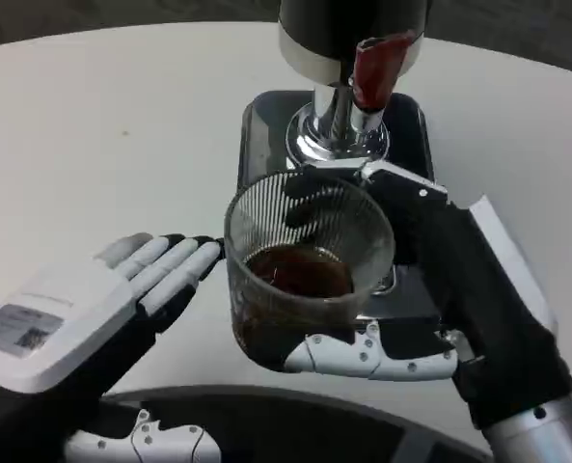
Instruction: Grasp the cup under the faucet to collect the drink, then remove the cup.
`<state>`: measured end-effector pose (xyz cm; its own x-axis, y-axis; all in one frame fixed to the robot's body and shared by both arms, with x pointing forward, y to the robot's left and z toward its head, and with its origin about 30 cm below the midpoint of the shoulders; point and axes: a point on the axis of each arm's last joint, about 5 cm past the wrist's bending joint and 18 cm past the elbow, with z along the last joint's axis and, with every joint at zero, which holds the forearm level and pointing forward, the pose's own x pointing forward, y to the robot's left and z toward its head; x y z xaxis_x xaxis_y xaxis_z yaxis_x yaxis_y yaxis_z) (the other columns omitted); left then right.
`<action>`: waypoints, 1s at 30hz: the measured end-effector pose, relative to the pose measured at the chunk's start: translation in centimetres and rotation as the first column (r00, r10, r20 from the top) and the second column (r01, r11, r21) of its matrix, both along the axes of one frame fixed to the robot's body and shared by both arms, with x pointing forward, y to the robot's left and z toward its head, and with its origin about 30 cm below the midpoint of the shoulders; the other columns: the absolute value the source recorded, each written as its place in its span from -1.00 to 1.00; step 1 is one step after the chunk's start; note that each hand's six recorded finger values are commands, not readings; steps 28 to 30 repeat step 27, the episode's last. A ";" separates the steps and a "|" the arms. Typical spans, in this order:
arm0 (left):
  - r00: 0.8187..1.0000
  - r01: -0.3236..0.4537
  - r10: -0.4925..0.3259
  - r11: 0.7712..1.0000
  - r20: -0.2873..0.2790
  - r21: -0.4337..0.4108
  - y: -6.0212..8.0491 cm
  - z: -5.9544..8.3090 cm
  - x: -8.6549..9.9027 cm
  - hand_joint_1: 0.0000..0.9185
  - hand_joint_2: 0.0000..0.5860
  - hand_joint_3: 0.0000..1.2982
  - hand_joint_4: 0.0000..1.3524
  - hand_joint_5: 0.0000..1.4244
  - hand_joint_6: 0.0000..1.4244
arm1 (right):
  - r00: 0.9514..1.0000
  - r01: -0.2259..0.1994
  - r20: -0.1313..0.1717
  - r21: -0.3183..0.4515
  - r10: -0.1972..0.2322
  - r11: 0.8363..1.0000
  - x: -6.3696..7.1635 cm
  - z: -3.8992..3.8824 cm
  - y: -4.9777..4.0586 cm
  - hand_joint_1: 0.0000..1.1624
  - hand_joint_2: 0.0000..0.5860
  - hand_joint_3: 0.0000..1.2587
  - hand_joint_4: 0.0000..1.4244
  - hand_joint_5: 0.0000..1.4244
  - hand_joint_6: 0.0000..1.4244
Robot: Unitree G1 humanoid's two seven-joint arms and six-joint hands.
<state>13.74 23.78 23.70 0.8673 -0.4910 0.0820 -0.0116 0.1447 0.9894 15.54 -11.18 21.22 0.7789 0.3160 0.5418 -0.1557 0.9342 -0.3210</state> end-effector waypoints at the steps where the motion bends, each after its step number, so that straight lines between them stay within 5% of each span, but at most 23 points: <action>1: 1.000 0.009 -0.009 1.000 0.003 0.001 -0.2 0.0 0.0 -1.00 -0.87 -1.00 -1.00 -1.00 -1.00 | 1.000 0.004 -0.007 0.002 -0.004 1.000 -0.1 0.09 -0.20 1.00 -0.58 0.19 0.30 0.40 0.96; 12: 1.000 0.017 -0.017 1.000 0.017 0.021 -0.6 0.0 0.2 -1.00 -0.89 -1.00 -1.00 -1.00 -1.00 | 0.999 0.017 -0.034 0.000 -0.017 1.000 -2.5 0.90 -1.27 1.00 -0.58 0.19 0.30 0.40 0.96; 18: 0.999 0.041 -0.042 0.998 0.029 0.042 -0.6 0.1 0.2 -1.00 -0.89 -1.00 -1.00 -1.00 -1.00 | 1.000 0.009 -0.021 -0.028 -0.010 1.000 -3.6 1.49 -1.95 1.00 -0.56 0.19 0.30 0.40 0.96; 30: 0.998 0.050 -0.051 0.998 0.042 0.044 -0.6 0.1 0.2 -1.00 -0.90 -1.00 -1.00 -1.00 -1.00 | 1.000 0.009 -0.029 -0.029 -0.010 1.000 -4.0 1.48 -2.25 1.00 -0.55 0.19 0.30 0.40 0.96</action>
